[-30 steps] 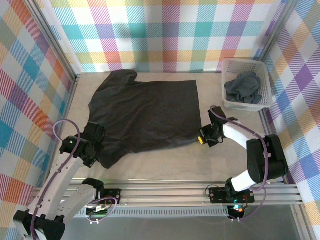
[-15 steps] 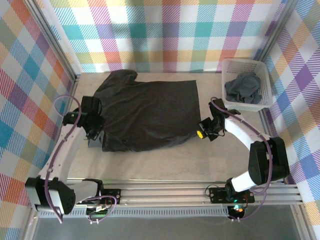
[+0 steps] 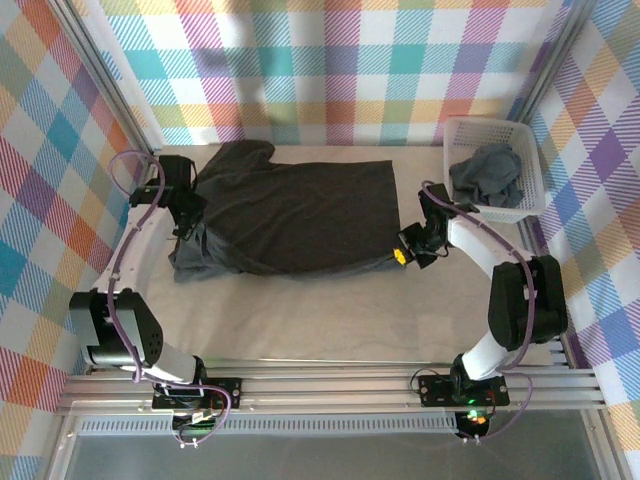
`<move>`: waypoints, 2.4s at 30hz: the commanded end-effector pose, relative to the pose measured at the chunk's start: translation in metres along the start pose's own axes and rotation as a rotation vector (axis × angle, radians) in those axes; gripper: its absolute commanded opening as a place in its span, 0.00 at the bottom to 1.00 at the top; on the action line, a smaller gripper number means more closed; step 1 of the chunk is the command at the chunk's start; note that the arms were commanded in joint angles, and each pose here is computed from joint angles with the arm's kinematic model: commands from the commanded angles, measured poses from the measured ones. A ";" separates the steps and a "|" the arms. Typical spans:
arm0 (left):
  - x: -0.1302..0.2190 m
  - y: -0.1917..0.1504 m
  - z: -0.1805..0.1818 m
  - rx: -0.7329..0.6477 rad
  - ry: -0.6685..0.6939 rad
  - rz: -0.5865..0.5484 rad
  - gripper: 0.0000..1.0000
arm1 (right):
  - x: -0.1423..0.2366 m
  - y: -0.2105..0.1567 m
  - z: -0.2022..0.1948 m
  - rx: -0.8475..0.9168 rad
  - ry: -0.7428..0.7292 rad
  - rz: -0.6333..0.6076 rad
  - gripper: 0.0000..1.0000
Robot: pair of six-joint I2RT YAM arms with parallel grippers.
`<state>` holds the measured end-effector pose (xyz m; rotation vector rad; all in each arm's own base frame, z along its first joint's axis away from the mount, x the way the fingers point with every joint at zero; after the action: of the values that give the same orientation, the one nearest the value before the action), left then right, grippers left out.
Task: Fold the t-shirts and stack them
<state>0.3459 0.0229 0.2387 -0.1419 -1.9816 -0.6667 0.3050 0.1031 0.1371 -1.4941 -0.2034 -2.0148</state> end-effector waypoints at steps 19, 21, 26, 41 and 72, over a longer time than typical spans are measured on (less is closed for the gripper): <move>-0.061 0.032 -0.049 -0.087 -0.142 0.009 0.00 | -0.021 0.042 0.050 0.010 -0.022 -0.019 0.00; -0.063 0.034 -0.049 -0.084 -0.137 0.005 0.00 | -0.022 0.045 0.051 0.007 -0.027 -0.026 0.00; -0.071 0.037 -0.047 -0.082 -0.122 0.007 0.00 | -0.025 0.051 0.052 0.007 -0.040 -0.034 0.00; -0.091 0.048 -0.048 -0.102 -0.137 0.046 0.00 | -0.031 0.062 0.065 0.019 -0.021 -0.045 0.00; -0.061 0.050 -0.001 -0.024 0.024 0.064 0.55 | 0.010 0.071 0.083 0.259 -0.005 -0.119 0.44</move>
<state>0.4406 0.0577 0.1889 -0.3284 -2.0005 -0.7063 0.4307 0.0851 0.1359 -1.3807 -0.4818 -2.0123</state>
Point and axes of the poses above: each hand's point on the last joint's axis, 136 mm out from that joint toward the fingers, its own x axis back along the fingers, its own z axis along the line the jaws close on, y = z × x, the point moved 6 cm from there along x, back along the fingers, and after that the axes turned 2 degrees about -x, right-handed, at the moved point
